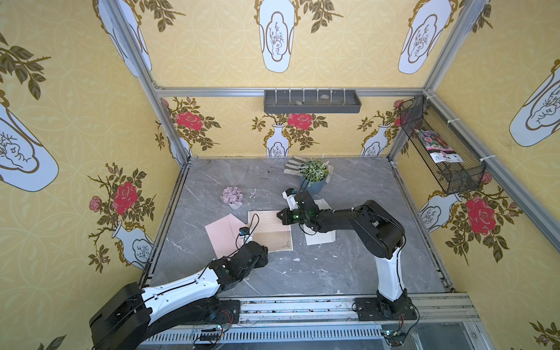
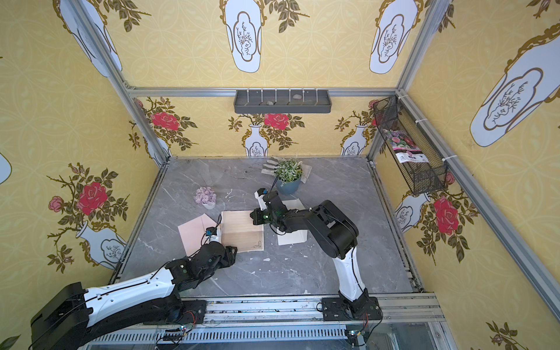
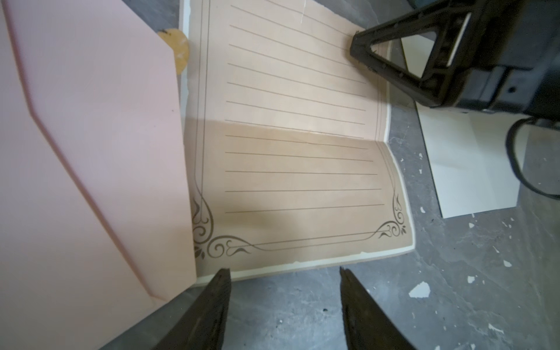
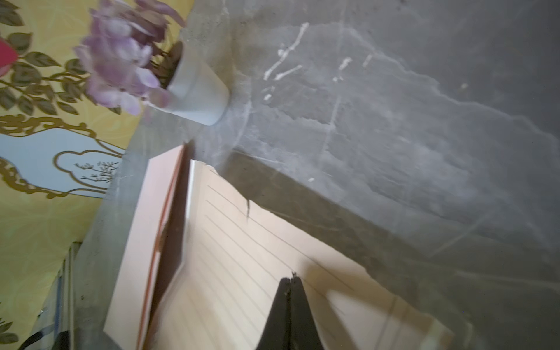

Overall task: Take the letter paper out of the envelope
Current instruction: Adjust the envelope at the center of the board, then pick up the envelope from the center of the board.

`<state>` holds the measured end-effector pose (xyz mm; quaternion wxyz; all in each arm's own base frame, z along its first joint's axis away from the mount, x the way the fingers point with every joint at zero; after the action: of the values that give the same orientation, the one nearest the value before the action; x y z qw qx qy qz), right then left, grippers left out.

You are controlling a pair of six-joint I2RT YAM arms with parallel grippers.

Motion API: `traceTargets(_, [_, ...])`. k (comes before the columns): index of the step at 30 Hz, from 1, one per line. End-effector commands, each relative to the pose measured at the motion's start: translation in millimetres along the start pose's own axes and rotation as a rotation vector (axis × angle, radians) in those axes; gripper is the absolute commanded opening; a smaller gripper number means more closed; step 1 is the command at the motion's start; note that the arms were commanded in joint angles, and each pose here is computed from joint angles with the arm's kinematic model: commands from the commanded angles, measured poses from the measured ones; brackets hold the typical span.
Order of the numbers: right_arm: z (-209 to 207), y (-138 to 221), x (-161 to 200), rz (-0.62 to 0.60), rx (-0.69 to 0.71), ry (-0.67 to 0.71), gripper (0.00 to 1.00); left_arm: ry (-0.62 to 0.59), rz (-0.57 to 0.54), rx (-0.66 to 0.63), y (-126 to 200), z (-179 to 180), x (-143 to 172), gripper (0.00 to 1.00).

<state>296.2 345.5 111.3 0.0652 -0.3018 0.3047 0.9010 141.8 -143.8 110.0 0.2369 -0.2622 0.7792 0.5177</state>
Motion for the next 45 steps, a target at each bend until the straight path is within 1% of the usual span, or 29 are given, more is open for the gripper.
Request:
traceTargets(1, [24, 24, -18, -0.026, -0.026, 0.058, 0.13, -0.011, -0.017, 0.039, 3, -6, -5, 0.6])
traceTargets(3, [29, 45, -20, -0.021, 0.033, 0.066, 0.37, -0.017, -0.013, 0.046, 6, -7, -6, 0.6])
traceTargets(4, [29, 57, -17, -0.018, 0.072, 0.065, 0.44, -0.018, -0.012, 0.053, 6, -7, -7, 0.6])
traceTargets(5, [27, 68, -11, -0.014, 0.103, 0.056, 0.48, -0.02, -0.01, 0.058, 6, -7, -6, 0.6])
traceTargets(6, [24, 80, -3, -0.011, 0.143, 0.043, 0.51, -0.022, -0.007, 0.061, 6, -7, -5, 0.6])
traceTargets(9, [11, 115, 27, -0.01, 0.234, -0.004, 0.54, -0.031, -0.013, 0.075, 4, -10, -6, 0.6])
traceTargets(12, [-3, 153, 54, -0.048, 0.344, -0.057, 0.57, -0.071, -0.02, 0.093, 2, -21, -15, 0.6])
traceTargets(14, [-8, 175, 65, -0.087, 0.397, -0.089, 0.61, -0.134, -0.017, 0.102, 1, -36, -26, 0.6])
traceTargets(17, [-5, 204, 71, -0.159, 0.382, -0.1, 0.68, -0.281, 0.001, 0.063, -1, -60, -50, 0.61])
traceTargets(19, [-7, 215, 73, -0.174, 0.394, -0.109, 0.69, -0.348, -0.01, 0.071, -3, -78, -65, 0.61])
traceTargets(22, [-18, 223, 77, -0.161, 0.444, -0.146, 0.71, -0.394, -0.044, 0.149, -10, -96, -86, 0.63])
traceTargets(24, [-29, 223, 79, -0.146, 0.424, -0.192, 0.72, -0.371, -0.036, 0.194, -15, -97, -104, 0.64])
traceTargets(26, [-36, 224, 81, -0.143, 0.384, -0.236, 0.72, -0.328, -0.036, 0.212, -20, -90, -121, 0.64])
traceTargets(28, [-43, 227, 82, -0.16, 0.384, -0.264, 0.73, -0.298, -0.045, 0.222, -26, -82, -129, 0.64])
traceTargets(31, [-51, 234, 83, -0.188, 0.403, -0.288, 0.74, -0.305, -0.051, 0.238, -37, -75, -124, 0.63])
traceTargets(33, [-58, 234, 83, -0.193, 0.387, -0.301, 0.75, -0.316, -0.045, 0.248, -44, -72, -116, 0.63])
traceTargets(36, [-69, 230, 82, -0.174, 0.368, -0.334, 0.75, -0.281, -0.03, 0.246, -50, -66, -109, 0.64])
traceTargets(37, [-74, 226, 82, -0.16, 0.368, -0.347, 0.74, -0.296, -0.026, 0.281, -48, -70, -110, 0.64])
traceTargets(38, [-78, 222, 81, -0.155, 0.363, -0.353, 0.72, -0.307, -0.027, 0.291, -47, -72, -111, 0.64])
traceTargets(41, [-86, 210, 77, -0.137, 0.344, -0.368, 0.65, -0.331, -0.023, 0.258, -45, -68, -110, 0.65])
traceTargets(45, [-91, 200, 69, -0.128, 0.344, -0.373, 0.63, -0.357, -0.017, 0.222, -43, -61, -106, 0.65])
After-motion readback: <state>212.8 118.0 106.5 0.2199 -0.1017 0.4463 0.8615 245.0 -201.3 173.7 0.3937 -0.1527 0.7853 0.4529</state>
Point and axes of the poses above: each gripper's point midway between its finger pads, its own y axis back along the fingers, its own z axis along the line the jaws close on, x = y × z, the point moved 9 cm from there along y, back along the fingers, and after that the axes turned 5 degrees about -y, right-handed, at the moved point
